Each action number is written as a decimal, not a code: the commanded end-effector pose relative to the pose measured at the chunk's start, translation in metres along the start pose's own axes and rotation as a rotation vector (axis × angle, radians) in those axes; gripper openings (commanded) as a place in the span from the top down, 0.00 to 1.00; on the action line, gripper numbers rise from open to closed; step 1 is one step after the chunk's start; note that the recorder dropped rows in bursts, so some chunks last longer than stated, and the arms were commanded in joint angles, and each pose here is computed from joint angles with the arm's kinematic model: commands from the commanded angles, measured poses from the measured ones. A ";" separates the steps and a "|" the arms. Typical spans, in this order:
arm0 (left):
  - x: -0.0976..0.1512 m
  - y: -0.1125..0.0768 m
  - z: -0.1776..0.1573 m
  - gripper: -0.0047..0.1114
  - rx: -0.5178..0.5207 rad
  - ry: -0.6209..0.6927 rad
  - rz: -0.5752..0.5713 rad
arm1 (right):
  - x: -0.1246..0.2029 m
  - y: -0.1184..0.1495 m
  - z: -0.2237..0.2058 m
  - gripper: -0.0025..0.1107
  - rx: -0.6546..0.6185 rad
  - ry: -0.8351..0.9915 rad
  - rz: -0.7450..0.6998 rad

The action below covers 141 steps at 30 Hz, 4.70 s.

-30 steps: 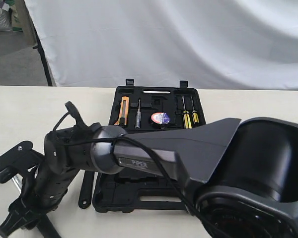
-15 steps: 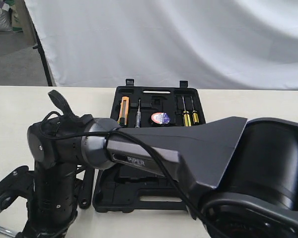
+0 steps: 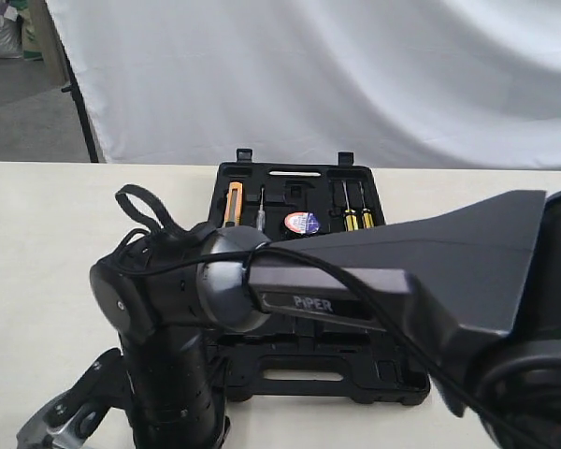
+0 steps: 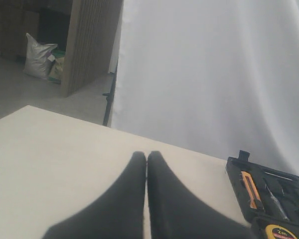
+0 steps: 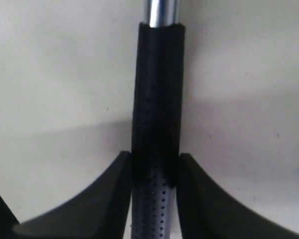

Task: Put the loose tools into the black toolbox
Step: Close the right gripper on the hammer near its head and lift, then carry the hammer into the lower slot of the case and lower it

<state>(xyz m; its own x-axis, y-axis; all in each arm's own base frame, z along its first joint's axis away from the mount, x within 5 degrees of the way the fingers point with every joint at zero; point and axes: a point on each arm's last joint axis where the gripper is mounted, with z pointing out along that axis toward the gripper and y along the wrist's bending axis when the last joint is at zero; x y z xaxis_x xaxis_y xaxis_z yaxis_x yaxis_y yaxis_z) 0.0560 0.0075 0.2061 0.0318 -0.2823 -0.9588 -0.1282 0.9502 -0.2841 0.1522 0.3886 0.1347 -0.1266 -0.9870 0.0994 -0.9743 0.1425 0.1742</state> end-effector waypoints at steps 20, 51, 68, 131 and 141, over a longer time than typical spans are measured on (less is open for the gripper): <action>-0.002 0.001 0.000 0.95 -0.021 -0.020 0.000 | 0.001 -0.002 -0.001 0.97 0.027 -0.009 0.007; -0.002 0.001 0.000 0.95 -0.021 -0.020 0.000 | -0.070 -0.003 -0.027 0.44 -0.024 -0.458 0.006; -0.002 0.001 0.000 0.95 -0.021 -0.020 0.000 | -0.067 -0.006 -0.008 0.98 -0.016 -0.362 -0.043; -0.002 0.001 0.000 0.95 -0.021 -0.020 0.000 | 0.023 -0.147 -0.075 0.41 0.164 -0.230 -0.297; -0.002 0.001 0.000 0.95 -0.021 -0.020 0.000 | 0.037 -0.141 -0.086 0.98 0.187 -0.205 -0.192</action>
<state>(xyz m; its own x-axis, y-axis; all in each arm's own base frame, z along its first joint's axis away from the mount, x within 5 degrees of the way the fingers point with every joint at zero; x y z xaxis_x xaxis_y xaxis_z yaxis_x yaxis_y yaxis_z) 0.0560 0.0075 0.2061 0.0318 -0.2823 -0.9588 -0.1282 0.9502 -0.2841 0.3024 0.3419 0.2153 0.0624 -0.9854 -0.1586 -0.9966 -0.0530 -0.0624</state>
